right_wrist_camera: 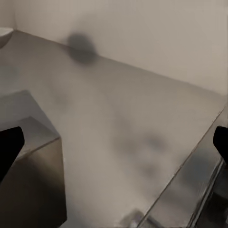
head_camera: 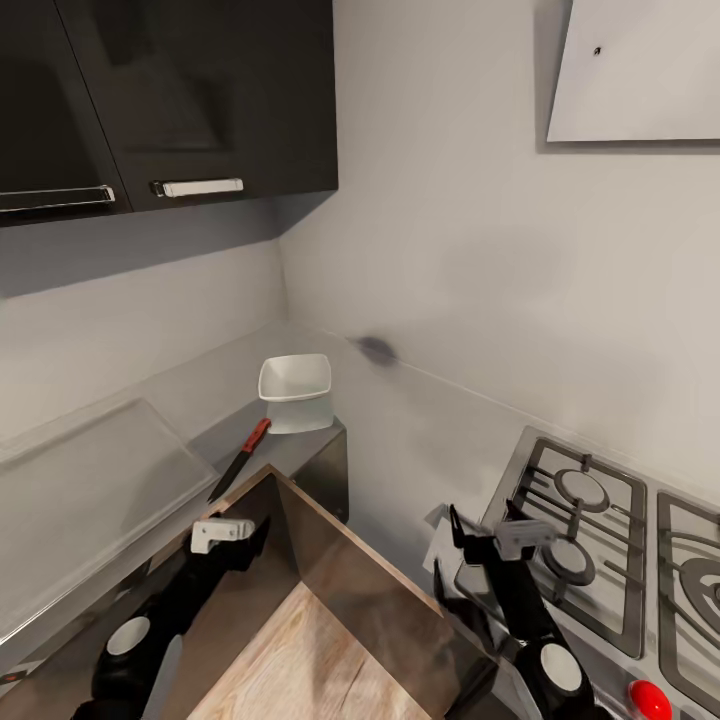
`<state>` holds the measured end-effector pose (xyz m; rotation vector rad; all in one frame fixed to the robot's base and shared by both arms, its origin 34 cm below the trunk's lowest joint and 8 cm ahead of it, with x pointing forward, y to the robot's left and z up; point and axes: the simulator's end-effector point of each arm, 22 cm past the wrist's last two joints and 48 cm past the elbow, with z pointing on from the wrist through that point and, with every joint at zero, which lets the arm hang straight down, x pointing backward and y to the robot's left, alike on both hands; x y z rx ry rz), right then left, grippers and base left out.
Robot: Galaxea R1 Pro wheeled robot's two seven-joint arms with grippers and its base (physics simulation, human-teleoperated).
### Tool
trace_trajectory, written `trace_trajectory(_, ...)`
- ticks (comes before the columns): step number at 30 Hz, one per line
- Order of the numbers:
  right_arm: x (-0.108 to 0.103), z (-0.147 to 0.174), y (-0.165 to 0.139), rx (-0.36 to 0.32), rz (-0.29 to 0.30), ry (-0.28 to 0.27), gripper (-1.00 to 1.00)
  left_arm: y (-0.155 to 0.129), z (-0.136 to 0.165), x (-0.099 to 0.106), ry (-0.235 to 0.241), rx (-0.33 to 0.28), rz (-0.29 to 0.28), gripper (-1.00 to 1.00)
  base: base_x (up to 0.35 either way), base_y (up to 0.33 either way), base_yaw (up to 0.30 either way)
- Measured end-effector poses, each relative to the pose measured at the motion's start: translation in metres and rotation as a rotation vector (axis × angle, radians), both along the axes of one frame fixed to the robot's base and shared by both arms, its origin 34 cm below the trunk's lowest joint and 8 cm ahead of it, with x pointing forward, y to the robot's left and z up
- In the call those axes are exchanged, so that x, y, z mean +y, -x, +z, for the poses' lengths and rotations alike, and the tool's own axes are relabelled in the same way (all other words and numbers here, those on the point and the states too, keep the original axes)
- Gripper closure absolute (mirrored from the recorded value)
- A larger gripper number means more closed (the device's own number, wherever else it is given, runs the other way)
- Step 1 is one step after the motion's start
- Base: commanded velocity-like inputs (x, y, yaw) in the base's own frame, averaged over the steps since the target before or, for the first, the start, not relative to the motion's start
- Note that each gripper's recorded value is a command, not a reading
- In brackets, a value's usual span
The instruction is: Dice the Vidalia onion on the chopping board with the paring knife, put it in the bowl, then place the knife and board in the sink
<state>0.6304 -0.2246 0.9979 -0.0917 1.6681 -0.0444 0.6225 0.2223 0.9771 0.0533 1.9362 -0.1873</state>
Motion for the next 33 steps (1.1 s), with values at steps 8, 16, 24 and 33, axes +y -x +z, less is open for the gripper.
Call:
trace_trajectory(8, 0.075, 0.077, -0.065, -0.100, 0.138, 0.010, -1.00, -0.051, 0.061, 0.055, -0.099, -0.128, -0.029, -1.00, 0.000, 0.000, 0.000)
trace_trajectory(16, 0.081, 0.077, -0.063, -0.099, 0.153, 0.006, -1.00, -0.045, 0.085, 0.072, 0.033, -0.174, -0.123, -1.00, 0.000, 0.000, 0.000)
trace_trajectory(24, 0.078, 0.078, -0.064, -0.100, 0.144, 0.006, -1.00, -0.044, 0.087, 0.075, 0.039, -0.179, -0.123, -1.00, 0.215, -0.042, 0.000)
trace_trajectory(33, 0.077, 0.077, -0.064, -0.100, 0.143, 0.006, -1.00, -0.045, 0.087, 0.075, 0.038, -0.178, -0.123, -1.00, 0.210, -0.012, 0.000)
